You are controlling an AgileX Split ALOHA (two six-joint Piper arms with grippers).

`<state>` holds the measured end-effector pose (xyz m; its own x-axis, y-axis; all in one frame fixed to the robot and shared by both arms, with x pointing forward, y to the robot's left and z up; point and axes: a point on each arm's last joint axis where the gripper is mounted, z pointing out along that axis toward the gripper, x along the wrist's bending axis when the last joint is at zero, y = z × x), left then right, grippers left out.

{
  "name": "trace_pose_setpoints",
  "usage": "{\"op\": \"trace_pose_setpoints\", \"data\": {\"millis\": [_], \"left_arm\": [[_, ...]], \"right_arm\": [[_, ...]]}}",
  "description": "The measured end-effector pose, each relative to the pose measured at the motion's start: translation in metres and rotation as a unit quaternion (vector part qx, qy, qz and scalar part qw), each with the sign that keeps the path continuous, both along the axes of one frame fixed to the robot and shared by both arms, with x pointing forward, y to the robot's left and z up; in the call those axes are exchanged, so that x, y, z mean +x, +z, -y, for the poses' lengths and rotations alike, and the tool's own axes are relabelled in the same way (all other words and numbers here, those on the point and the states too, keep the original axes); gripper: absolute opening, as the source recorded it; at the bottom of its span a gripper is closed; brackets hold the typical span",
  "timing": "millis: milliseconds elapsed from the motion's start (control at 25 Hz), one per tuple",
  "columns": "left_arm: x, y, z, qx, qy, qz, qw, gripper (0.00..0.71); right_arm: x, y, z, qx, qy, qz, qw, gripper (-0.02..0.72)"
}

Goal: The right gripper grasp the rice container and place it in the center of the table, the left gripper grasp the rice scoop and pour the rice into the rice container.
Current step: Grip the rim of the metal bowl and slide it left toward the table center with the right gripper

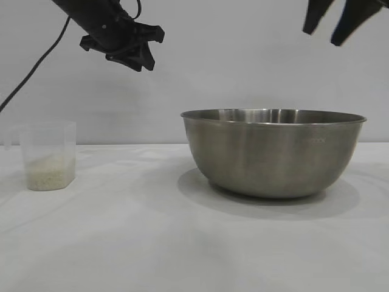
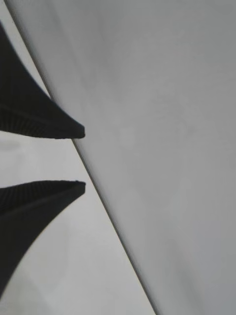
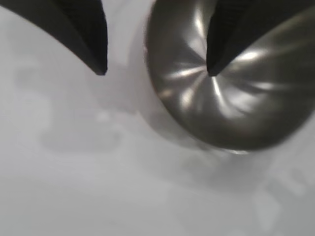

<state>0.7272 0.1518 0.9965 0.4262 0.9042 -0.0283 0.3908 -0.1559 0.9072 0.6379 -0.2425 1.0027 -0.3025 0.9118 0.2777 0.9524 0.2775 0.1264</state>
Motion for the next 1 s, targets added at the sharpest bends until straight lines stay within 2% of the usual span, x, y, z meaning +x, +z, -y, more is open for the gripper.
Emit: {"op": "trace_pose_setpoints", "data": {"millis": [280, 520, 640, 760, 1000], "left_arm": [[0.000, 0.000, 0.000, 0.000, 0.000, 0.000, 1.000, 0.192], [0.000, 0.000, 0.000, 0.000, 0.000, 0.000, 1.000, 0.192], [0.000, 0.000, 0.000, 0.000, 0.000, 0.000, 1.000, 0.192], [0.000, 0.000, 0.000, 0.000, 0.000, 0.000, 1.000, 0.192], [0.000, 0.000, 0.000, 0.000, 0.000, 0.000, 1.000, 0.192]], "right_arm": [[-0.002, -0.028, -0.005, 0.023, -0.010, -0.017, 1.000, 0.370], [0.004, -0.055, -0.020, 0.020, -0.001, -0.026, 0.999, 0.370], [0.005, -0.062, -0.024, 0.017, 0.003, -0.030, 0.999, 0.127], [0.005, -0.063, -0.024, 0.012, 0.006, -0.028, 1.000, 0.000], [0.004, -0.064, -0.040, 0.011, 0.022, -0.017, 1.000, 0.000]]}}
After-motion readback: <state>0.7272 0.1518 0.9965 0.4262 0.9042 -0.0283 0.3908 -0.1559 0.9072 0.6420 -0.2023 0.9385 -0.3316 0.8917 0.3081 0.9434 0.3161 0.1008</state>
